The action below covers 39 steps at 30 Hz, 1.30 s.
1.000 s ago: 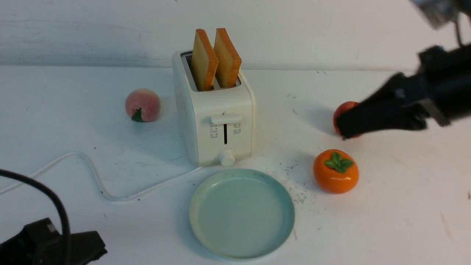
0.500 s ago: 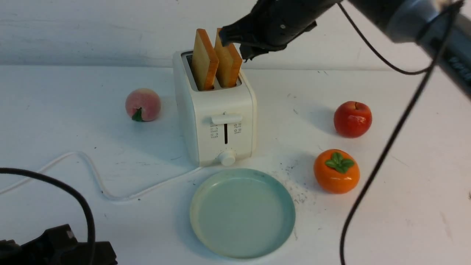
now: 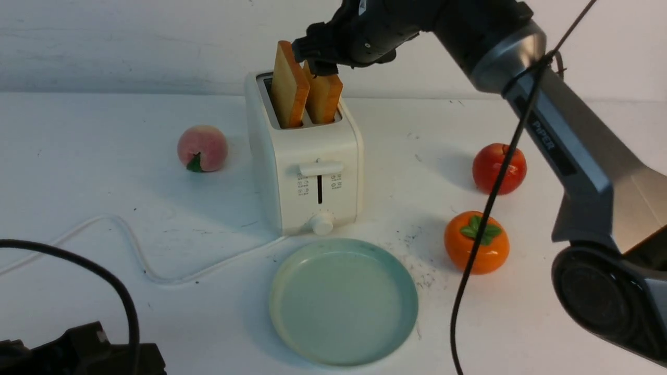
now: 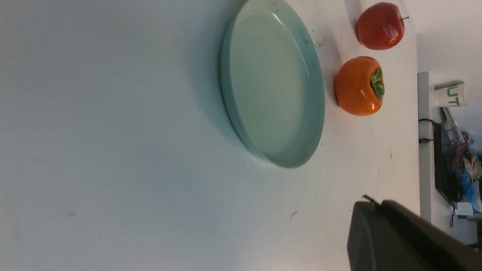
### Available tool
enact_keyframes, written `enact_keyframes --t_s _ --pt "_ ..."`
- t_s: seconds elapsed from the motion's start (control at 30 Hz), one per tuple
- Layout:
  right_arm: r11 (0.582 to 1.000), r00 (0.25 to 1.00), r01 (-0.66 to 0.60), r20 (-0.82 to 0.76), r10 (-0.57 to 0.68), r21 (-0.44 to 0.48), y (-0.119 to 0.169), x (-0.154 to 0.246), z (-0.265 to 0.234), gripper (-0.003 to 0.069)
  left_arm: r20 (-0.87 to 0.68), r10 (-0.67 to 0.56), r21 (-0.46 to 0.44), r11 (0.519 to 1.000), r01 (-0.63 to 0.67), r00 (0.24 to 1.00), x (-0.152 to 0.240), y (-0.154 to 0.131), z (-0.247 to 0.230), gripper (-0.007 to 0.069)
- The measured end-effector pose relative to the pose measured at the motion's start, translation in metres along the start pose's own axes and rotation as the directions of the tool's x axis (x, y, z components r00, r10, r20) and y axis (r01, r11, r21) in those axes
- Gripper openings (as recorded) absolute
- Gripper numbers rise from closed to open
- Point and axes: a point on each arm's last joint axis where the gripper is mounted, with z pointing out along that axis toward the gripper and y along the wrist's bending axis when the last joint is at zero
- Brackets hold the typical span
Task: Take toasted bread from bread machine on white table place on plate.
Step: 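Grasp the toast slice in the toaster and pull it up out of the slot with the right gripper, then place the held slice of bread on top of the slice on the plate with the right gripper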
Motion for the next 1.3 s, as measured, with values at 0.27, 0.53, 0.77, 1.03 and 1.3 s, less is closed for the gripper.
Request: enact_keyframes --t_s 0.27,0.53,0.77,1.03,1.3 --pt "1.0 1.0 -0.022 -0.018 0.022 0.014 -0.001 0.007 0.013 0.0482 -0.022 0.0 -0.003 1.0 0.0 1.0 0.002 0.0 0.0 -0.0014" --pt "0.999 0.998 -0.038 -0.055 0.039 0.019 -0.001 0.021 0.034 0.0424 -0.037 0.028 -0.021 0.999 -0.028 0.999 0.003 0.002 0.0 -0.0014" --pt "0.999 0.996 -0.049 -0.071 0.05 0.009 0.0 0.023 0.035 0.0121 -0.067 0.045 -0.037 0.998 -0.047 0.997 0.006 0.004 0.0 -0.0013" --pt "0.999 0.999 -0.051 -0.006 0.052 0.015 -0.001 -0.013 -0.035 0.0114 -0.115 0.053 -0.05 0.997 -0.059 0.992 0.01 0.005 -0.001 -0.0012" --pt "0.997 0.972 -0.025 0.237 0.008 0.068 -0.011 -0.062 -0.233 0.0114 -0.121 0.061 -0.058 0.996 -0.069 0.991 0.011 0.006 -0.001 -0.0003"
